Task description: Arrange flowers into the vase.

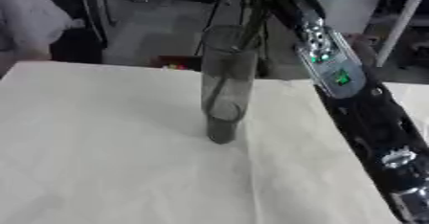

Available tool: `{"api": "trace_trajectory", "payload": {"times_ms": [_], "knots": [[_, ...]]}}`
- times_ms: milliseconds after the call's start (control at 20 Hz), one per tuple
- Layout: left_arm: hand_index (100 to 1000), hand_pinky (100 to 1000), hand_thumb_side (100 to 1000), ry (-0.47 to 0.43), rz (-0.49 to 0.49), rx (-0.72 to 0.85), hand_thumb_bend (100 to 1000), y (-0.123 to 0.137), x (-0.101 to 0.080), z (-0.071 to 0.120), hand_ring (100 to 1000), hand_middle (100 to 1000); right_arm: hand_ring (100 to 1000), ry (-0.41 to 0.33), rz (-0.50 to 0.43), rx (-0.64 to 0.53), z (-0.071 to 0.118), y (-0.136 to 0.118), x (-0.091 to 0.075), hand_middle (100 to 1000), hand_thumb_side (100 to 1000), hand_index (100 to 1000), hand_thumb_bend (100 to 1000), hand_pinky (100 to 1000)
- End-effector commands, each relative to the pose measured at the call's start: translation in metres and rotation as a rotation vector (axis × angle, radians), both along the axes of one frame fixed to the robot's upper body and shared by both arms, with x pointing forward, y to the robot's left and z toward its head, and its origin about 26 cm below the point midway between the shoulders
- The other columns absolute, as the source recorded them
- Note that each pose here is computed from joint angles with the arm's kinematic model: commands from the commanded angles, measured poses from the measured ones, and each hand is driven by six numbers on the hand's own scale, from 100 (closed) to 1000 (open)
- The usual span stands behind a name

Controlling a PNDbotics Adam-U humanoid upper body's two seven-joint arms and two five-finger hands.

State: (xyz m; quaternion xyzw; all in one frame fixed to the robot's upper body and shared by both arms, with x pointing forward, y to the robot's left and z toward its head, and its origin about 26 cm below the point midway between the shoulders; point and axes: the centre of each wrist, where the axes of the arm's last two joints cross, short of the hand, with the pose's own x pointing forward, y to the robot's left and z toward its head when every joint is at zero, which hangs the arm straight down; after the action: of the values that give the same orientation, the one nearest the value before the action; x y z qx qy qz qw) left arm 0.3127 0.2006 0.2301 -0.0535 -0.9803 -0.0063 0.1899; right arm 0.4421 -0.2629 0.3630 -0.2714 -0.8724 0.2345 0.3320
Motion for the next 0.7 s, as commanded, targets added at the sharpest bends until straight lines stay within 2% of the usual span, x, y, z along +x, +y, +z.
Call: {"api": "trace_trajectory", "payload": {"times_ms": [50,250,400,500,700], "knots": [[819,452,1000,-0.023,0.002,0.004,100,0.0013,-0.0022,0.0061,603,750,1000,-0.056,-0.044,-0.054,0.0209,-0.0069,-0.0099,438,920,387,237,763],[818,452,1000,-0.021,0.003,0.004,100,0.0015,-0.0022,0.0059,603,750,1000,-0.051,-0.068,-0.107,0.0227,-0.0077,-0.0111,458,945,406,240,778],[818,452,1000,-0.02,0.004,0.005,100,0.0017,-0.0022,0.0057,603,750,1000,-0.039,-0.08,-0.141,0.0235,-0.0102,-0.0122,492,994,449,281,808],[818,452,1000,-0.019,0.005,0.005,100,0.0019,-0.0022,0.0056,603,750,1000,-0.029,-0.086,-0.175,0.0243,-0.0121,-0.0132,528,1000,501,306,830],[818,452,1000,-0.017,0.005,0.006,100,0.0021,-0.0023,0.0054,603,750,1000,-0.011,-0.084,-0.234,0.0274,-0.0148,-0.0159,566,1000,544,317,849]]}}
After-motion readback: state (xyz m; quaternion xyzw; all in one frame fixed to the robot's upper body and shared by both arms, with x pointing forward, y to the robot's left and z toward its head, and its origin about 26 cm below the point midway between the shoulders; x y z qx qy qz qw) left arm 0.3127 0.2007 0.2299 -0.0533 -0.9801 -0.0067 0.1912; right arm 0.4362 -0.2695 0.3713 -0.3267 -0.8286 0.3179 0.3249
